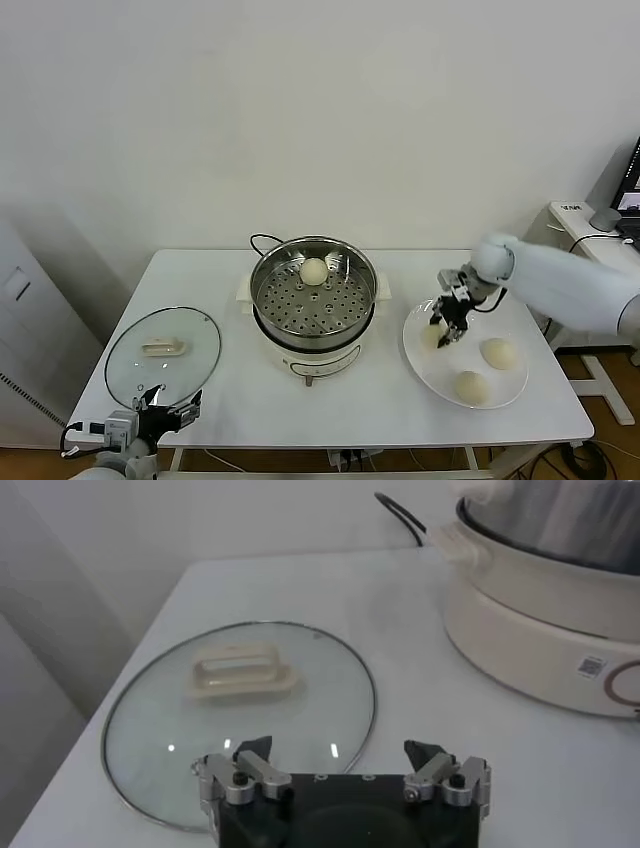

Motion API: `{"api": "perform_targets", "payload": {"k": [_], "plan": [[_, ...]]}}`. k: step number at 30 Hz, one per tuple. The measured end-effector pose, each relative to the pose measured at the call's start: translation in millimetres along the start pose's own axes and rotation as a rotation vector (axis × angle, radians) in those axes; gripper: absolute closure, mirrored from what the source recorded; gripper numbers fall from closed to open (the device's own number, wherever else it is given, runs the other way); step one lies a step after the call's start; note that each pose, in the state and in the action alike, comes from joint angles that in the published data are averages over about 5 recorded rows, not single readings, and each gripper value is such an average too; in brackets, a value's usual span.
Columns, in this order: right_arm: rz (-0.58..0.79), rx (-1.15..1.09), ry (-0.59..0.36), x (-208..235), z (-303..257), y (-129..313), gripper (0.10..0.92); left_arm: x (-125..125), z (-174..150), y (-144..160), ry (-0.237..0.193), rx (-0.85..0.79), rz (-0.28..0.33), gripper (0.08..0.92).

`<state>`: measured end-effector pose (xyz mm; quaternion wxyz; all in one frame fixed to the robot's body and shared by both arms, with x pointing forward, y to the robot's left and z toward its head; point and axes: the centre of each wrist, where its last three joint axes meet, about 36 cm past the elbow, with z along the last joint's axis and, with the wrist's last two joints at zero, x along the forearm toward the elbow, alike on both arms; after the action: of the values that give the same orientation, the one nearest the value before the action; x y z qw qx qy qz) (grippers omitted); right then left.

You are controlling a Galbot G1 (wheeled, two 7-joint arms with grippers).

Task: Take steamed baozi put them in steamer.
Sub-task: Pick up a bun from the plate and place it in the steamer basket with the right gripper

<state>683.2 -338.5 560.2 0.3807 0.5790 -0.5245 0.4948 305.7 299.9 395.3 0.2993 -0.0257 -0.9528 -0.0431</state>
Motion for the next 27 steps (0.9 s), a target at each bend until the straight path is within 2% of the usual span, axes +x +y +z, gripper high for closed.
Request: {"api": "perform_targets", "payload": {"k": [8, 13, 20, 27], "plan": [[0.070, -0.011, -0.061, 84, -54, -21, 0.564, 2, -3, -3, -0.005, -0.003, 0.004, 0.177], [0.096, -0.027, -0.119, 113, -90, -26, 0.564, 3, -4, -4, -0.009, -0.004, 0.007, 0.177], [0.118, -0.047, -0.181, 119, -139, -33, 0.564, 4, -4, -4, -0.009, -0.003, 0.008, 0.177], [0.128, -0.048, -0.201, 98, -191, -44, 0.564, 4, -4, -5, -0.009, -0.003, 0.009, 0.177]]}}
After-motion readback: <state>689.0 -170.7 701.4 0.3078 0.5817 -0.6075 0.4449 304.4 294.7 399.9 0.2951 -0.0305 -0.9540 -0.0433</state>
